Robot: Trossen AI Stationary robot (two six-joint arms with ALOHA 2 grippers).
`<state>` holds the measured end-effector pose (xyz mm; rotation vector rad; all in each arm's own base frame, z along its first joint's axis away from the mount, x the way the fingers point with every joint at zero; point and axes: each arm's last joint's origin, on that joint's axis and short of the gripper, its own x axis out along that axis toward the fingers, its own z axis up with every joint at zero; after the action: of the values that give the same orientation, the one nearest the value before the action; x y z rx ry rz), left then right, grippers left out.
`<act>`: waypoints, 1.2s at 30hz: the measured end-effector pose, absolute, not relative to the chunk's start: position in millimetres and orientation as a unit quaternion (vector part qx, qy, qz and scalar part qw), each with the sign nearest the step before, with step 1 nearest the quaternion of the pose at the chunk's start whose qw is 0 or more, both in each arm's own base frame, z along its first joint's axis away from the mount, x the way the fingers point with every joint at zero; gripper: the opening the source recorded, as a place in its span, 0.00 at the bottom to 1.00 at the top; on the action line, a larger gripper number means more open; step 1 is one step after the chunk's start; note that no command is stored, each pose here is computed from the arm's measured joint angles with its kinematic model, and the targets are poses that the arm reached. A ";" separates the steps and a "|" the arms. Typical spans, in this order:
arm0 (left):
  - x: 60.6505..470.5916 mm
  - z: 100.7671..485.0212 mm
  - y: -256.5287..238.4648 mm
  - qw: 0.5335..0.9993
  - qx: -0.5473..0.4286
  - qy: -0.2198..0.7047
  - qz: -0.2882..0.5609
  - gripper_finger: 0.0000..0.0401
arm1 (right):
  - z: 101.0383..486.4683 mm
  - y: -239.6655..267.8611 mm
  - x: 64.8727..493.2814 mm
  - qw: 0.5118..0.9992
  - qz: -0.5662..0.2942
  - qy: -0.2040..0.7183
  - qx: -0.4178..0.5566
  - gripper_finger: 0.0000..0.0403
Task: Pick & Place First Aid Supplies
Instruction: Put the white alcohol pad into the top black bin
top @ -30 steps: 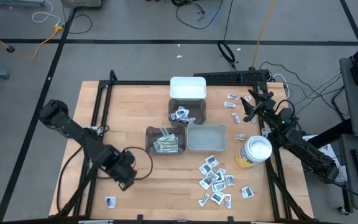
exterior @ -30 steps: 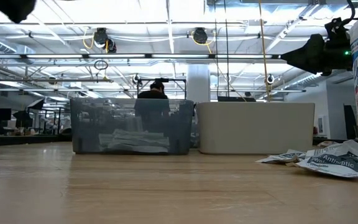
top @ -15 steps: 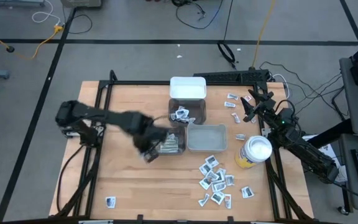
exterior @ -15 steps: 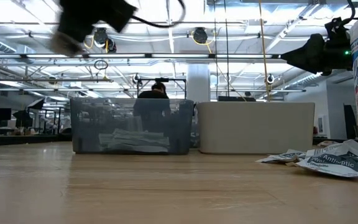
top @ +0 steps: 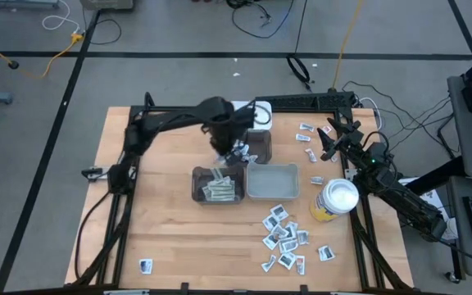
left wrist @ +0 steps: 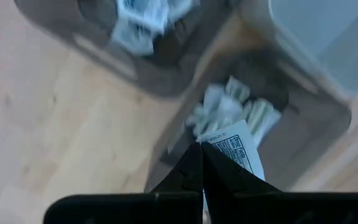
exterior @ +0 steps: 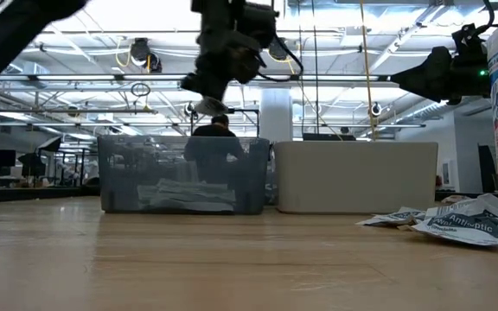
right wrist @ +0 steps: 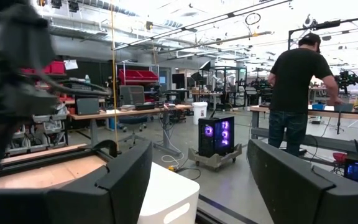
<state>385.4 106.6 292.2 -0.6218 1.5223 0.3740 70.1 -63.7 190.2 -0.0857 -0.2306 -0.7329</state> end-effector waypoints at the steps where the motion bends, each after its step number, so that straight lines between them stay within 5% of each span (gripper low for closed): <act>1: 390.0 290.3 113.4 0.668 -0.276 0.671 0.166 0.00 | 190.2 -63.7 70.1 0.926 -0.358 -0.112 -0.042 0.65; 17: 420.2 228.9 168.8 0.650 -0.222 0.696 0.206 0.00 | 190.2 -63.7 70.1 0.926 -0.357 -0.113 -0.042 0.65; 28: 440.7 200.7 170.8 0.679 -0.208 0.676 0.197 0.00 | 190.3 -63.7 70.1 0.926 -0.357 -0.113 -0.042 0.65; 36: 442.9 206.8 170.9 0.701 -0.201 0.662 0.173 0.22 | 190.2 -63.7 70.1 0.926 -0.357 -0.112 -0.042 0.65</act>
<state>442.9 170.9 206.8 -0.4477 1.4731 0.3858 70.1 -63.7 190.2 -0.0857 -0.2307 -0.7331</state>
